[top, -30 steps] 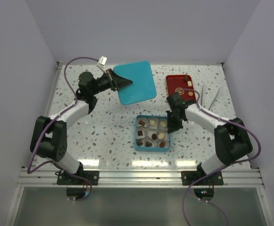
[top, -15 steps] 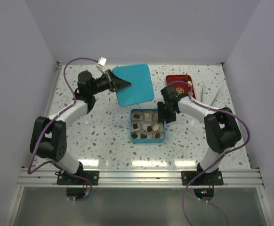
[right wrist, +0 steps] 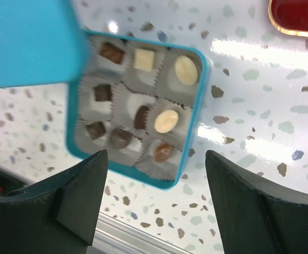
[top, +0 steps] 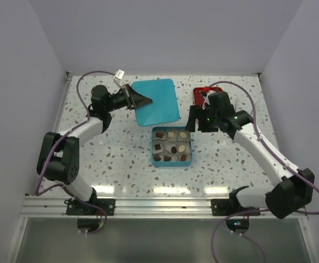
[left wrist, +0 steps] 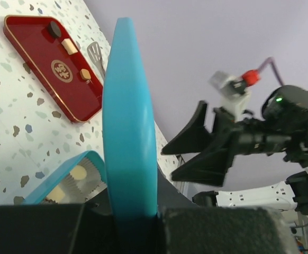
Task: Pack the chocolate
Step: Close the box lid on the packing box.
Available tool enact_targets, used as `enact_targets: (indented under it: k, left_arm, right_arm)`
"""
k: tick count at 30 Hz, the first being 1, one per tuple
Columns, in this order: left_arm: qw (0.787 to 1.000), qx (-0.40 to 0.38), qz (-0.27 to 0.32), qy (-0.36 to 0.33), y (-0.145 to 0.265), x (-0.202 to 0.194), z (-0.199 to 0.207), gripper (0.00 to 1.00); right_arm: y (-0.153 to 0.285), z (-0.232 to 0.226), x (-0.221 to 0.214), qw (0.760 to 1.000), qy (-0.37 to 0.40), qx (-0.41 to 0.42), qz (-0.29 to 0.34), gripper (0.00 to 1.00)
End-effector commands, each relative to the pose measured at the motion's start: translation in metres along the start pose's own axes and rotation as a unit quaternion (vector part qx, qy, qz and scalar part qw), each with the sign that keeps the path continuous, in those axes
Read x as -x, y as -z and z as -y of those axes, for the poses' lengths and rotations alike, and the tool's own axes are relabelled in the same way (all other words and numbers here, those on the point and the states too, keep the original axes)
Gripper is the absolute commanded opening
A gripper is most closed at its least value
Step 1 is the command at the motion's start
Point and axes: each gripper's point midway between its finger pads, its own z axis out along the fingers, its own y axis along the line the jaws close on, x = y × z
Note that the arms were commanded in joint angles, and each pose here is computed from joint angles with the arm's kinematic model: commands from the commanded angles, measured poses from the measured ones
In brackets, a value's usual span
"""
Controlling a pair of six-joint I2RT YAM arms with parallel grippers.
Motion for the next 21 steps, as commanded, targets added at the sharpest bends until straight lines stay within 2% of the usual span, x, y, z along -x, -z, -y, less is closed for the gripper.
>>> enact_targets:
  k: [1, 3, 4, 7, 13, 18, 20, 21]
  left_arm:
    - [1.000, -0.018, 0.000, -0.006, 0.006, -0.002, 0.009, 0.00]
    - [1.000, -0.016, -0.008, 0.005, 0.009, -0.010, 0.006, 0.00]
    - [1.000, -0.023, -0.009, 0.009, 0.010, -0.012, 0.011, 0.00]
    - [0.999, -0.036, -0.024, 0.026, 0.009, -0.028, 0.019, 0.00]
    - [0.993, -0.092, -0.042, 0.057, 0.002, -0.057, 0.044, 0.00]
    - [0.989, -0.118, -0.054, 0.066, -0.012, -0.071, 0.055, 0.00]
    - [0.989, -0.120, -0.060, 0.069, -0.015, -0.075, 0.055, 0.00]
    - [0.988, -0.117, -0.064, 0.072, -0.017, -0.078, 0.053, 0.00]
  right_arm:
    - [0.045, -0.021, 0.036, 0.995, -0.001, 0.078, 0.065, 0.78]
    - [0.056, -0.029, 0.050, 0.987, -0.019, 0.138, 0.083, 0.78]
    - [0.056, -0.033, 0.063, 0.980, -0.023, 0.166, 0.109, 0.79]
    - [0.059, -0.046, 0.083, 0.955, -0.045, 0.262, 0.133, 0.79]
    - [0.032, -0.057, 0.084, 0.936, -0.062, 0.331, 0.105, 0.78]
    - [0.012, -0.047, 0.065, 0.941, -0.075, 0.321, 0.079, 0.77]
    - [0.010, -0.046, 0.058, 0.939, -0.078, 0.326, 0.073, 0.75]
    - [0.009, -0.045, 0.053, 0.939, -0.080, 0.327, 0.070, 0.71]
